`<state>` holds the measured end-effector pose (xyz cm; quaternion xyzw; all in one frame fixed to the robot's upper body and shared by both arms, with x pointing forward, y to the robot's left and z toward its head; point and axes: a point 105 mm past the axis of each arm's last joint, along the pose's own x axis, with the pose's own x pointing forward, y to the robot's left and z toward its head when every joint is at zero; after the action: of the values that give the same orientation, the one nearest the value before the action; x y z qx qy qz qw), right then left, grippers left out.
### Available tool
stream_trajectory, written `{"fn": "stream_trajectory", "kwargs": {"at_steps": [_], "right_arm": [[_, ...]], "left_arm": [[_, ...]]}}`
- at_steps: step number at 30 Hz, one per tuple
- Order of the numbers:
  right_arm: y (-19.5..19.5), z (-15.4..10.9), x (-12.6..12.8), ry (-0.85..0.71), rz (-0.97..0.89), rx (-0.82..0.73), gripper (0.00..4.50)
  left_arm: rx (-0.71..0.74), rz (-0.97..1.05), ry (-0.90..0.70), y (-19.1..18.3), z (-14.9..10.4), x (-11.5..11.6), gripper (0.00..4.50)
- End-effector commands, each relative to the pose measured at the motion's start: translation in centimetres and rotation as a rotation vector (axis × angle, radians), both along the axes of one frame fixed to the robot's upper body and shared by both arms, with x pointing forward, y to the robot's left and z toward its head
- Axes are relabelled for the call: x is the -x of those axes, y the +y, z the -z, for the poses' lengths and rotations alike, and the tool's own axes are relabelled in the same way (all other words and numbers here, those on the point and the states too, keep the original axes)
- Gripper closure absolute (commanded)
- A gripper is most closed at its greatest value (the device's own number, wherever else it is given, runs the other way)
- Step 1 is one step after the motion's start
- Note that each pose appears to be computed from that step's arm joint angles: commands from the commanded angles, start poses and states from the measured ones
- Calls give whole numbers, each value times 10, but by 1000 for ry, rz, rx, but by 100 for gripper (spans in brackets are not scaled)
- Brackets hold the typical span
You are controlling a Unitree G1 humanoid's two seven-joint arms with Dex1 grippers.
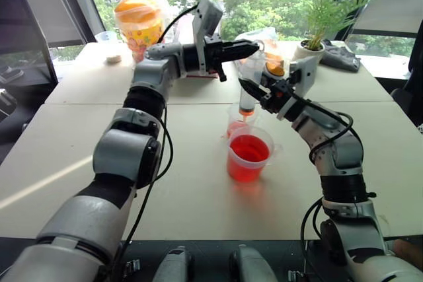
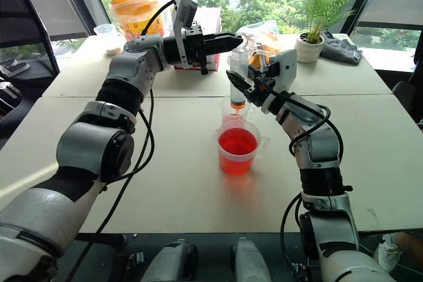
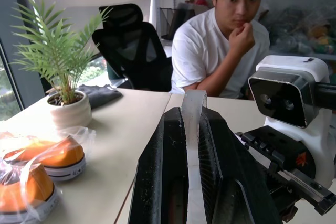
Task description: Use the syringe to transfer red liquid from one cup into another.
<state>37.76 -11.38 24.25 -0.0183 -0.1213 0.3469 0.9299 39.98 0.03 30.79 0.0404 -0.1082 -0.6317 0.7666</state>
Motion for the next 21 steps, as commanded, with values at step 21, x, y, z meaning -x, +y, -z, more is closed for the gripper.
{"fn": "stream_trajectory", "kwargs": {"at_steps": [21], "right_arm": [[2, -63, 15, -187, -30, -25, 306]], "left_arm": [[-84, 21, 26, -2, 33, 6, 446]]}}
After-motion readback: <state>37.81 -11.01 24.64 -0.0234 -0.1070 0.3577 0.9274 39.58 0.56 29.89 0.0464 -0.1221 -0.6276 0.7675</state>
